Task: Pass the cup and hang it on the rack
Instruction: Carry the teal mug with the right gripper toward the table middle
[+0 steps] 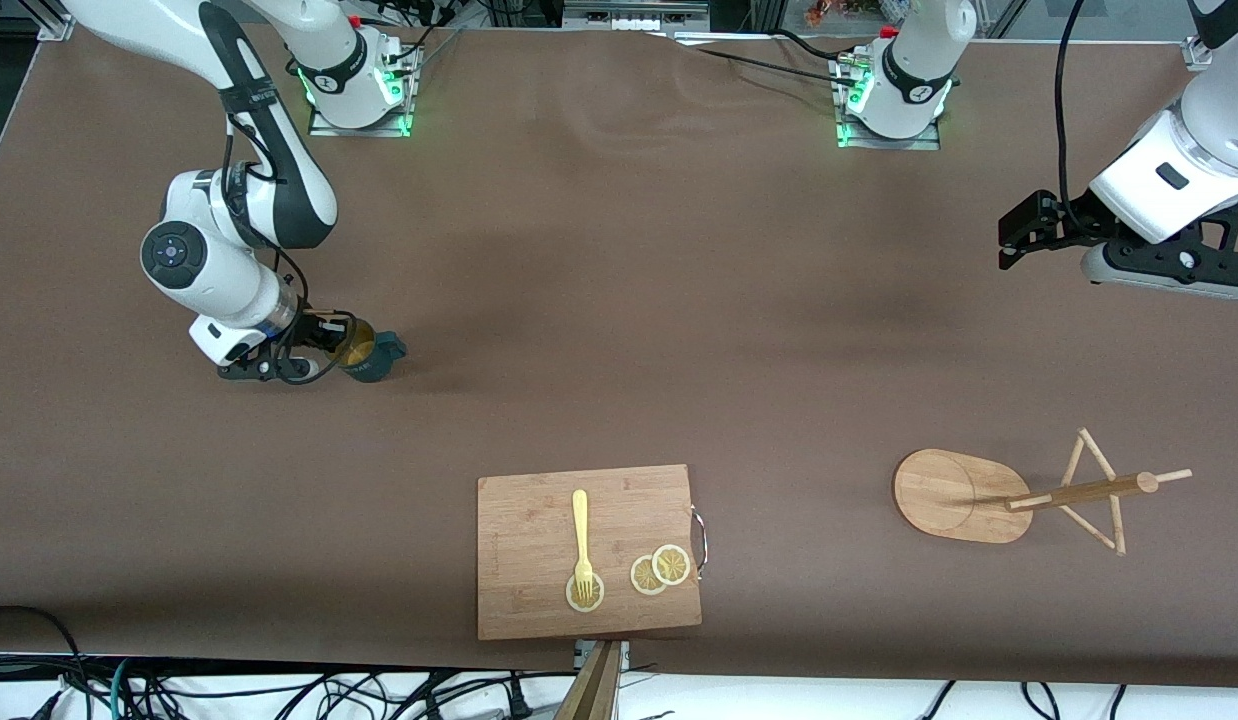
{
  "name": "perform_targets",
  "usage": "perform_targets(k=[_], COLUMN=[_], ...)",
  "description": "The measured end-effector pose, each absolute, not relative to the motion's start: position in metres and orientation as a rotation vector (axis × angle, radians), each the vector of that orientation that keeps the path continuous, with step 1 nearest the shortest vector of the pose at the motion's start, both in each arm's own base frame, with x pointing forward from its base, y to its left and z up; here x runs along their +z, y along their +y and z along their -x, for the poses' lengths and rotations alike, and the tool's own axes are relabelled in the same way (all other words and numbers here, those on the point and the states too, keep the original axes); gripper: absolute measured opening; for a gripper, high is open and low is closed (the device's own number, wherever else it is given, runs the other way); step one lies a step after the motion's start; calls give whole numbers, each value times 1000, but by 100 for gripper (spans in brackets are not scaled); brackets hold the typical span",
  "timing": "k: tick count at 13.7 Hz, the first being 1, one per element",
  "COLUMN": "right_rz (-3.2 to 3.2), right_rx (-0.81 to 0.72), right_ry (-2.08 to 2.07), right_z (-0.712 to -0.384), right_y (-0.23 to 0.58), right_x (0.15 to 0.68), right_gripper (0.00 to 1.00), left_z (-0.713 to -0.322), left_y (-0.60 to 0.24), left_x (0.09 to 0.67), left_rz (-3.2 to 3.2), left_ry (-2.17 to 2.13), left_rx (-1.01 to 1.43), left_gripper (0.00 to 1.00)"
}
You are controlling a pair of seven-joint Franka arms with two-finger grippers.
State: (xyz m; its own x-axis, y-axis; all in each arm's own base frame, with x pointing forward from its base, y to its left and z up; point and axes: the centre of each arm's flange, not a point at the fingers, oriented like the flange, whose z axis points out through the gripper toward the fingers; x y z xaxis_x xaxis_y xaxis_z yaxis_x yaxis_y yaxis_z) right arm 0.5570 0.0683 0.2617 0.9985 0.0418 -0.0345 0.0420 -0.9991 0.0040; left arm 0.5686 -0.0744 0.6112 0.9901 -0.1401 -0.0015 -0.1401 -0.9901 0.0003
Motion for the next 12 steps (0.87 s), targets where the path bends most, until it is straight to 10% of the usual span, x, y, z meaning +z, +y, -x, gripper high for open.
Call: perform_targets(k=[12], right_rz=[-3202], right_rx=[-50], right_ry=[-125], right_z=[-596], right_y=[296], right_x=[337], right_gripper=[4], left_z=[-582], left_y=[-31], left_x=[584], left_rz=[-3128], left_ry=[-134], left_rx=[-99], left_gripper=[100])
